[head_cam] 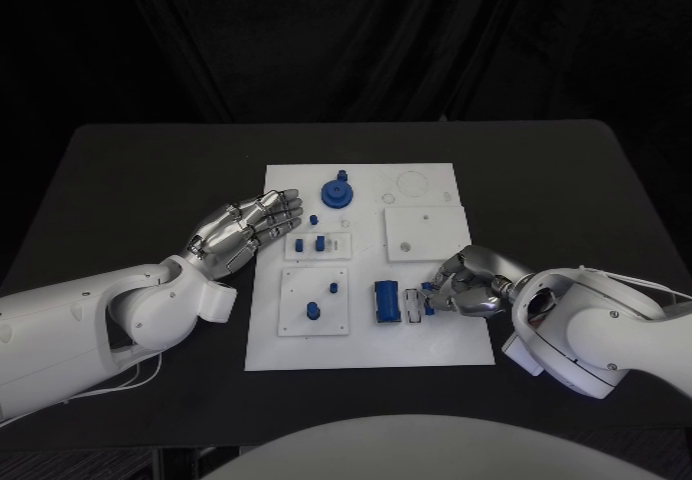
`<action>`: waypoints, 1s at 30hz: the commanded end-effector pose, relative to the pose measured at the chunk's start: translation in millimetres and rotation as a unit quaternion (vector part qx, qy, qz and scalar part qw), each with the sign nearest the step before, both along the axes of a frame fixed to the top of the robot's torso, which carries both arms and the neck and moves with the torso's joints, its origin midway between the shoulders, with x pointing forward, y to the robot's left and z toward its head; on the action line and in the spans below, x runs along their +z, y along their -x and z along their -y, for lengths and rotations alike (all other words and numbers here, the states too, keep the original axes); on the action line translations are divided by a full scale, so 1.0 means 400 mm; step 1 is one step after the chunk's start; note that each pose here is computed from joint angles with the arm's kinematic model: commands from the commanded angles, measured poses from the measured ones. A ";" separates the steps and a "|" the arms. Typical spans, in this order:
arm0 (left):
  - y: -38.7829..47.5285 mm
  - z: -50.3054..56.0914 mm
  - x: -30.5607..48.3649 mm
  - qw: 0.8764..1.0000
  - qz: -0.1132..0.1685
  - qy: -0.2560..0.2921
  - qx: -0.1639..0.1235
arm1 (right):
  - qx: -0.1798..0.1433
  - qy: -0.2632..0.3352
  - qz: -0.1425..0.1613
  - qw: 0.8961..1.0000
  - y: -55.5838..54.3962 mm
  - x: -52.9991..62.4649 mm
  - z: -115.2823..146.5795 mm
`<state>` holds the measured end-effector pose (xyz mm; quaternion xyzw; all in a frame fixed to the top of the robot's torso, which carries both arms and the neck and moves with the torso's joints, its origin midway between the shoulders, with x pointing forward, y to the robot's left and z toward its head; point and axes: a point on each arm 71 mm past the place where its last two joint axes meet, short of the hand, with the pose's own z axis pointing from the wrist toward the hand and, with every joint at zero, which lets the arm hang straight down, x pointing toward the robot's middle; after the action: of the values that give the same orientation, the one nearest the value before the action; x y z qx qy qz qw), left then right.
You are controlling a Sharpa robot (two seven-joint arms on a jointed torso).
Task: Assemble the parts on the task board
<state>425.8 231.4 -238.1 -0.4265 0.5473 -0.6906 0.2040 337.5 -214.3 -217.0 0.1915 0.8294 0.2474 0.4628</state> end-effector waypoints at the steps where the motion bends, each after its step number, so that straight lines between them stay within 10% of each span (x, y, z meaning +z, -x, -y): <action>1: 0.003 0.004 0.000 1.000 0.001 0.007 -0.007 | -0.002 -0.002 -0.009 1.000 0.002 -0.005 -0.003; 30: 0.001 0.008 -0.005 1.000 -0.002 0.007 -0.012 | 0.023 0.025 -0.037 0.999 -0.004 -0.023 -0.020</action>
<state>426.5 229.8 -239.8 -0.4258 0.5487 -0.6913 0.1995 340.0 -205.7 -224.5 0.1686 0.8528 0.2359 0.4344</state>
